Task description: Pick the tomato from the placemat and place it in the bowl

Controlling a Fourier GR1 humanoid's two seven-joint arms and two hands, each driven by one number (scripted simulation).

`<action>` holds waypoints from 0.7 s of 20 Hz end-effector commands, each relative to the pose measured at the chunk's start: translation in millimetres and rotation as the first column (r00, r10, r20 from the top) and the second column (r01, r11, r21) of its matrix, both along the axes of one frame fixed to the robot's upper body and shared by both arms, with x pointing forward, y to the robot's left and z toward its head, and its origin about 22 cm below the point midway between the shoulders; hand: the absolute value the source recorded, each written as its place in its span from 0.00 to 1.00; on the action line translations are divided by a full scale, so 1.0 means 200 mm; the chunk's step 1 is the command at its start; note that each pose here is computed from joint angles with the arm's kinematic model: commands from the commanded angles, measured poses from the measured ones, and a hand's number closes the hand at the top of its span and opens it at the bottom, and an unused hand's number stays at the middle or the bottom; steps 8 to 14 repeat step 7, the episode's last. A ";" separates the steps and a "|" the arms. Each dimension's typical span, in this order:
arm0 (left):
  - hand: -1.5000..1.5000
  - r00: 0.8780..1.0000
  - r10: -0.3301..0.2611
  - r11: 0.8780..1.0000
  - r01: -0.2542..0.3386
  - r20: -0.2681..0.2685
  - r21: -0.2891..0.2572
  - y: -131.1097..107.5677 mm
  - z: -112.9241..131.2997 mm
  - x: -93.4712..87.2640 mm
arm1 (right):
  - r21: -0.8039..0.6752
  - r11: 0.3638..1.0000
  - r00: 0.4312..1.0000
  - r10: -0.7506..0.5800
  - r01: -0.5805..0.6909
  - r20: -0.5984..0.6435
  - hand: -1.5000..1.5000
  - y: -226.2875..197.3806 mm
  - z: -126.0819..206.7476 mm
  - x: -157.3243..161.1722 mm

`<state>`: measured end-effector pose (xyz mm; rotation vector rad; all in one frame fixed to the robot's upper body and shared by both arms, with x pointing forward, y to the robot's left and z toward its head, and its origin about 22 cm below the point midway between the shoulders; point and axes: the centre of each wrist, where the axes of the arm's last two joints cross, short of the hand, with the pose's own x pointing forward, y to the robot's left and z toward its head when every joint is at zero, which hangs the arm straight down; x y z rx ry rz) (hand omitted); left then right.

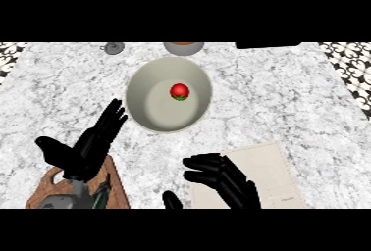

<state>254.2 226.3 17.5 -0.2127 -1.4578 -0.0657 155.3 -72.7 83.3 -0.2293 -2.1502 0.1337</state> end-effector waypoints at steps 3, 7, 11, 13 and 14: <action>0.50 1.000 0.029 1.000 -0.029 0.000 0.001 0.04 0.00 -0.02 | 0.009 1.000 0.998 0.017 -0.017 -0.060 1.00 -0.05 -0.09 -0.44; 0.50 1.000 0.011 1.000 -0.011 -0.001 -0.007 0.01 -0.02 -0.01 | -0.065 0.989 0.979 0.122 -0.134 -0.165 1.00 0.00 -0.19 -0.46; 0.50 1.000 0.011 1.000 -0.011 -0.001 -0.007 0.01 -0.02 -0.01 | -0.065 0.989 0.979 0.122 -0.134 -0.165 1.00 0.00 -0.19 -0.46; 0.50 1.000 0.011 1.000 -0.011 -0.001 -0.007 0.01 -0.02 -0.01 | -0.065 0.989 0.979 0.122 -0.134 -0.165 1.00 0.00 -0.19 -0.46; 0.50 1.000 0.011 1.000 -0.011 -0.001 -0.007 0.01 -0.02 -0.01 | -0.065 0.989 0.979 0.122 -0.134 -0.165 1.00 0.00 -0.19 -0.46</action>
